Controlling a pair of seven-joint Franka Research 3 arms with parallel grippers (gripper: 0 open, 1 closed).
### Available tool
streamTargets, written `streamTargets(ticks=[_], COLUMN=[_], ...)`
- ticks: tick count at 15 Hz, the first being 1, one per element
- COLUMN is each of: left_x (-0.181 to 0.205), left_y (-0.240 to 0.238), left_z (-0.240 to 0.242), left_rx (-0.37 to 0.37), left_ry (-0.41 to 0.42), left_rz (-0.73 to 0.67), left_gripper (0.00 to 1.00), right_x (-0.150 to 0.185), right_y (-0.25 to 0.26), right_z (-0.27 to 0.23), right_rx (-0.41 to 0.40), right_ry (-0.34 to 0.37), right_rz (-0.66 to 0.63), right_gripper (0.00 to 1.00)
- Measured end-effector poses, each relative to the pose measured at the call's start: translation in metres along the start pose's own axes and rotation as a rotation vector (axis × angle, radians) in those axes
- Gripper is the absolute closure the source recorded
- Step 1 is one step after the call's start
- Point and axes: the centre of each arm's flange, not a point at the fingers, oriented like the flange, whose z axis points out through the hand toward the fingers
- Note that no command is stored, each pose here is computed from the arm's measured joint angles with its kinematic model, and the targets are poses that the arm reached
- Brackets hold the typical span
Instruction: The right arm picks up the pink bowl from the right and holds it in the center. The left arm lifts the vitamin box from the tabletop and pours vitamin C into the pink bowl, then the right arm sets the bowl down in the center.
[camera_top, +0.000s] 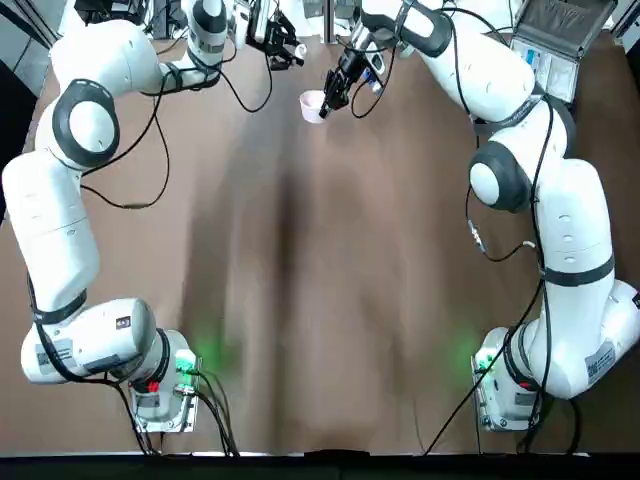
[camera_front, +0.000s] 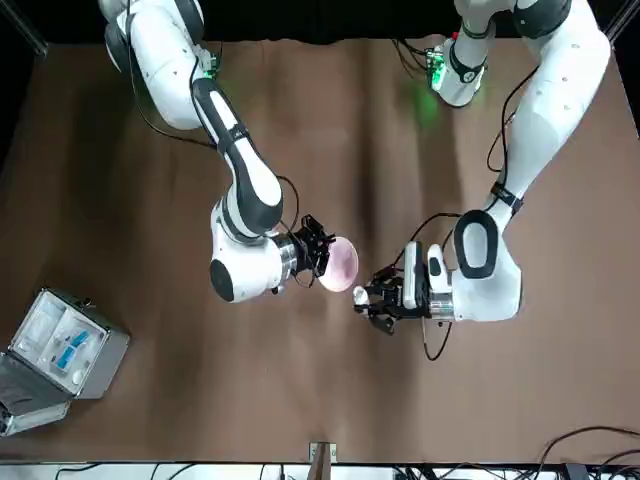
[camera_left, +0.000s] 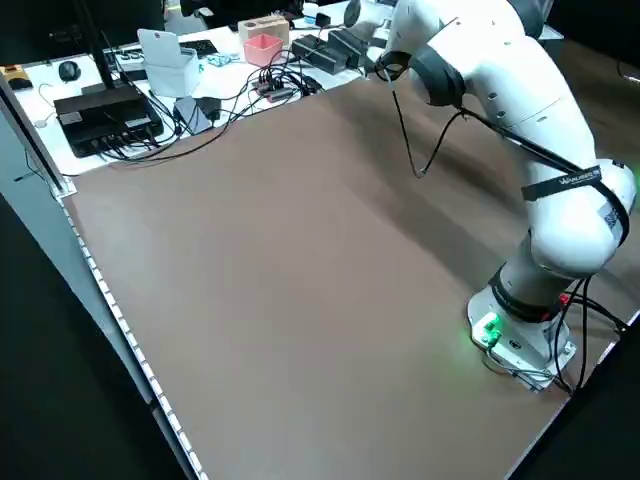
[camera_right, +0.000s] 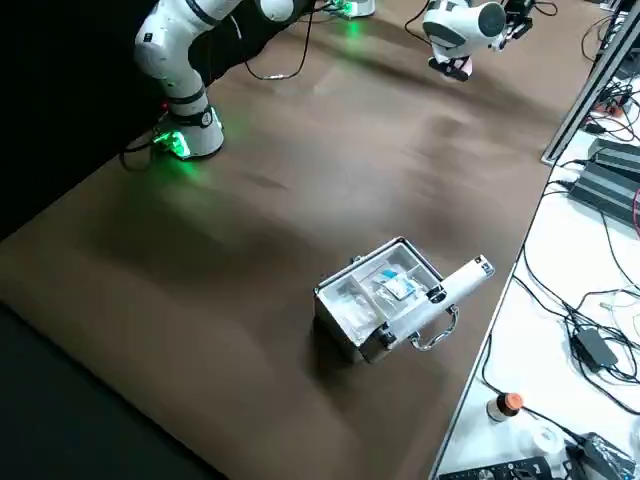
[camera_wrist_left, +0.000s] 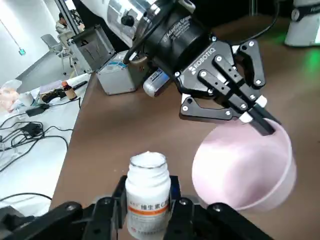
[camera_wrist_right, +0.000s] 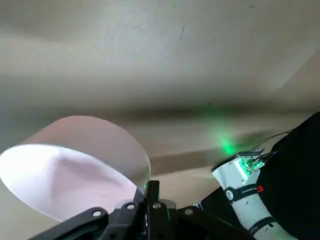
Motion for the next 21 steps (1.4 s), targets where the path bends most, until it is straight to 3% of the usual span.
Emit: streamTargets(ticks=[5,16,21], left_x=[0.016,0.044,0.068], left_y=[-0.005,0.001,-0.001], left_z=[0.018,0.053,0.056], left_rx=[0.005,-0.100,-0.131], left_ry=[-0.081,-0.250,-0.284], left_rz=[0.120,0.411,0.542], left_gripper=[0.65,0.65,0.65], right_x=[0.001,0.002,0.003], right_y=[0.001,0.001,0.001], right_z=[0.000,0.000,-0.002], right_rx=[-0.011,-0.016,-0.016], right_ry=[0.001,0.003,0.003], right_rz=[-0.001,0.001,0.003], right_gripper=[0.98,0.98,0.98])
